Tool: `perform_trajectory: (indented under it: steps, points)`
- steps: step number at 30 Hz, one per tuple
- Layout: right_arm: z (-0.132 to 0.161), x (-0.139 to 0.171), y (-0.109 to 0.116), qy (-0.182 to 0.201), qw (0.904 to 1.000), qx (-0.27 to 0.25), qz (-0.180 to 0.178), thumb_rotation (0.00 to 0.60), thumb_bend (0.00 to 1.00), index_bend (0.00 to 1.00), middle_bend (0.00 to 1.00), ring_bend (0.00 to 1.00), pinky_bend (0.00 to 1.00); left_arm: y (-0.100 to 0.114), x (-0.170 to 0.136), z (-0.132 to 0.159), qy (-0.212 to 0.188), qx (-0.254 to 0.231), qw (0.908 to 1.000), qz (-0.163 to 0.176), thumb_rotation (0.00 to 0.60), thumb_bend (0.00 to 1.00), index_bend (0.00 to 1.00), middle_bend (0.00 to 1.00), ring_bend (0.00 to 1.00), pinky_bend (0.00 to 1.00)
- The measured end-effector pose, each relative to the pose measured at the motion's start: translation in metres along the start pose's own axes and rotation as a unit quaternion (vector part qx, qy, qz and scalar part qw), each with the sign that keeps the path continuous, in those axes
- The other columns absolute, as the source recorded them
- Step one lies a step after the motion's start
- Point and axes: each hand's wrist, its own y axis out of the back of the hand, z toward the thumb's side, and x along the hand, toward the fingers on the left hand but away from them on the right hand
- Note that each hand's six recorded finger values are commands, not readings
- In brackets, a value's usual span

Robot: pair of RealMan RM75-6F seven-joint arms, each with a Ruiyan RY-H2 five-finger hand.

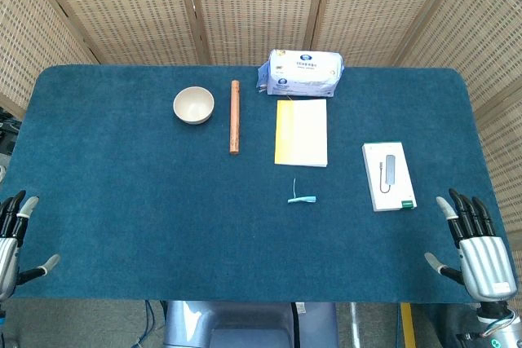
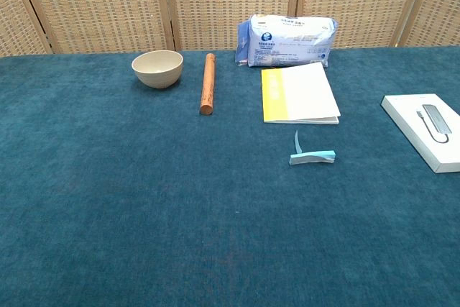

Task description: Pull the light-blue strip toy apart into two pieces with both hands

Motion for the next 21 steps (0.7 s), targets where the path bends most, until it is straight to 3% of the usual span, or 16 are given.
perform_trajectory:
  steps: [7,12,21]
  points:
    - [0.002,-0.001,-0.004,0.003,1.0000,0.001,0.007,0.600,0.00,0.00,0.00,0.00,0.00,-0.001,0.000,0.000,0.000,0.001,1.0000,-0.002,0.600,0.00,0.00,0.00,0.00,0.00]
    - [0.010,-0.014,-0.017,0.023,0.9992,0.001,0.032,0.600,0.00,0.01,0.00,0.00,0.00,-0.001,0.002,-0.001,0.002,0.007,1.0000,0.003,0.600,0.00,0.00,0.00,0.00,0.00]
    - [0.059,-0.081,-0.044,0.115,0.9892,0.004,0.091,0.600,0.00,0.24,0.00,0.00,0.00,-0.007,0.010,-0.003,0.016,0.016,0.9997,-0.002,0.600,0.00,0.00,0.00,0.00,0.00]
